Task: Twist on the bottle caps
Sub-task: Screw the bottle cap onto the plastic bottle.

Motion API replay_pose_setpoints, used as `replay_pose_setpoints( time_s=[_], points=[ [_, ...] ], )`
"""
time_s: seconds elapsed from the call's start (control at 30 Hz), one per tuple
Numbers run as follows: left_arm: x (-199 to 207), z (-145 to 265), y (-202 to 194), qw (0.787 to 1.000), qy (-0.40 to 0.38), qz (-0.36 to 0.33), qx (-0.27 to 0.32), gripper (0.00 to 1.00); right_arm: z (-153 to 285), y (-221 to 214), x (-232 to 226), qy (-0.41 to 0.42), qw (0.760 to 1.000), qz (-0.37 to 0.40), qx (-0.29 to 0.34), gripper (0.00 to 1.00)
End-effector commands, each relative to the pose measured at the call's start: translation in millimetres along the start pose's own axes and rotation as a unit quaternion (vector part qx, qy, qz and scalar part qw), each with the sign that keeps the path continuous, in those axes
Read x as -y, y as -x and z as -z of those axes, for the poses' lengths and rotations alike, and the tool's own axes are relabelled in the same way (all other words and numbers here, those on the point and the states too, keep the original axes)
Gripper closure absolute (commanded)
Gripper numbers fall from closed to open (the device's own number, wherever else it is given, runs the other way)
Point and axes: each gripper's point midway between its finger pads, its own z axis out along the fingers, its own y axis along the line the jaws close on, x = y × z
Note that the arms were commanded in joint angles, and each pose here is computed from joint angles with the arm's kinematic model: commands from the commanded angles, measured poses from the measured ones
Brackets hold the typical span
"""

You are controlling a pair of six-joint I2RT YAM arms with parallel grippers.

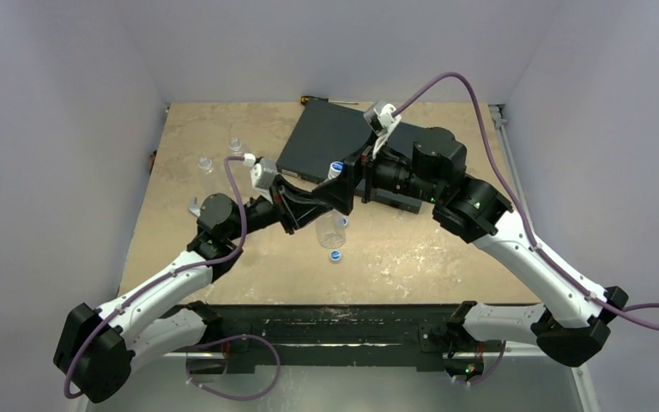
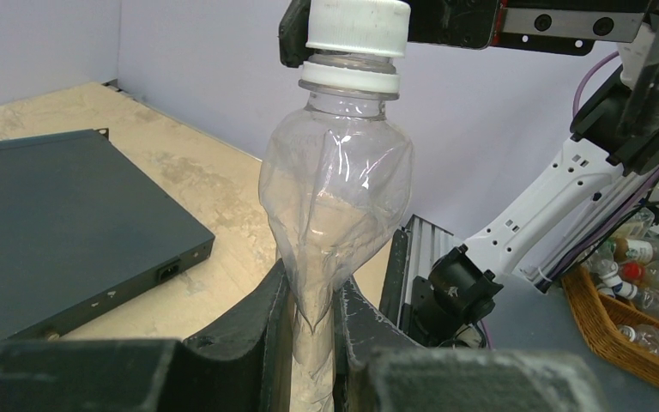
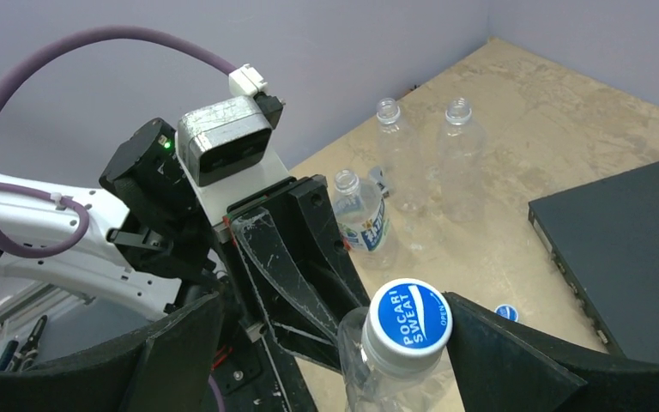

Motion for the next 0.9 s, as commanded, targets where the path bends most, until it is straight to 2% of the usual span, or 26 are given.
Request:
replay_pose_setpoints(
  time_s=[0.0,0.27,0.47,0.53,0.7,0.87],
  points=[
    [-16,2,13,0.999,0.038,0.007,0.017,1.00,21,10,-15,0.013,1.000,0.005,0.019,0.02],
    [-14,5,19,0.999,0.032,-0.007,0.017,1.00,40,11,-19,0.004,1.000,-0.002,0.023,0.02],
    [4,5,22,0.999,-0.014,-0.043,-0.004,1.00,43,24,11,-0.093,0.995,-0.027,0.032,0.02],
    [12,7,19,0.998,-0.034,-0.056,-0.021,1.00,41,28,15,-0.103,0.994,-0.024,0.029,0.02],
    [27,10,12,0.993,-0.080,-0.069,-0.049,1.00,28,33,18,-0.095,0.995,-0.009,0.019,0.02],
    [36,7,19,0.992,-0.106,-0.056,-0.028,1.00,4,35,4,-0.030,0.999,-0.009,0.024,0.02]
  ],
)
